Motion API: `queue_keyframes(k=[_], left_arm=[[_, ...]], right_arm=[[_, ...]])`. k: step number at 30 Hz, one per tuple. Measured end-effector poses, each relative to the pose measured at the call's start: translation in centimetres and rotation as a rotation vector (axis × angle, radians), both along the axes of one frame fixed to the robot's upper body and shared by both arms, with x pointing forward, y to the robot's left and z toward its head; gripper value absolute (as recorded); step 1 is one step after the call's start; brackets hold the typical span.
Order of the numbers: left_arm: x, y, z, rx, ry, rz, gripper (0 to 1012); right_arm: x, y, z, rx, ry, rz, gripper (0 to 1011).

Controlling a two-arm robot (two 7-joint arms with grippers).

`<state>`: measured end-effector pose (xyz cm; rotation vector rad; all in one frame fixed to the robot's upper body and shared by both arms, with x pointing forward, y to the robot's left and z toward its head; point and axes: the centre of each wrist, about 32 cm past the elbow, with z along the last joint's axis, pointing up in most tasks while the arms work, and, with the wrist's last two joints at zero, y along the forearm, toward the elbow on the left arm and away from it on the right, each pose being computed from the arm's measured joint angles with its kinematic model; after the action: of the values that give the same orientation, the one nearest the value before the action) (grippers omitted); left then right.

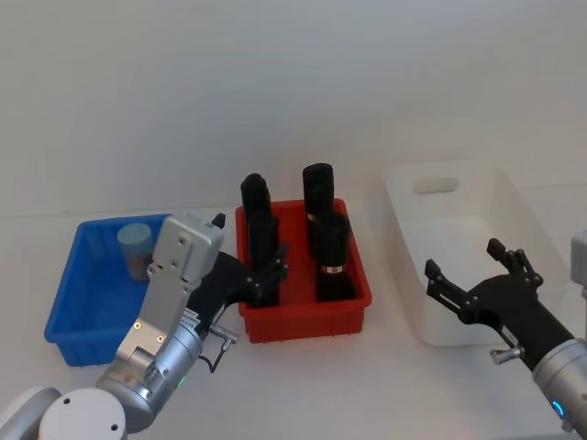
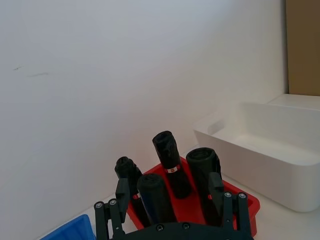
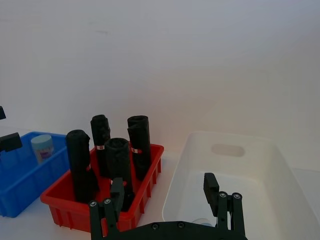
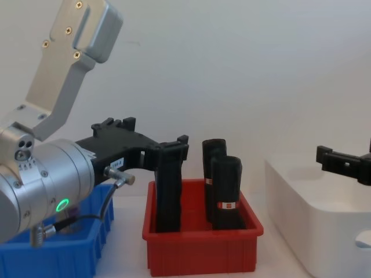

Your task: Pick the cotton swabs from the blue box and place them into the white box.

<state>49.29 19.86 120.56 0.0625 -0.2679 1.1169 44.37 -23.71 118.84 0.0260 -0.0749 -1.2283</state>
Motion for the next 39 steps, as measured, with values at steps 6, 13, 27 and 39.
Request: queue_keyframes(k=[6,13,27,39], left_arm=[[-0.11,-0.05,-0.10,-0.002,-0.002,0.005,1004],[-0.10,-0.04,-0.11,-0.002,-0.002,0.006,1004],[-0.09,-0.02,-0.13,-0.002,-0.001,0.007,1004],[-0.09,-0.02,-0.13,-0.002,-0.001,0.007,1004]], right_arm=[[0.2,0.0,-0.2,0.000,0.003,0.005,1001],[0.7,0.0,-0.5,-0.006,0.007,0.014,1001],[3.8,0.5,-1.6,-0.038,0.011,0.058,1001],[7.5,1.1,-2.6,-0.049,0.012,0.134,1001]])
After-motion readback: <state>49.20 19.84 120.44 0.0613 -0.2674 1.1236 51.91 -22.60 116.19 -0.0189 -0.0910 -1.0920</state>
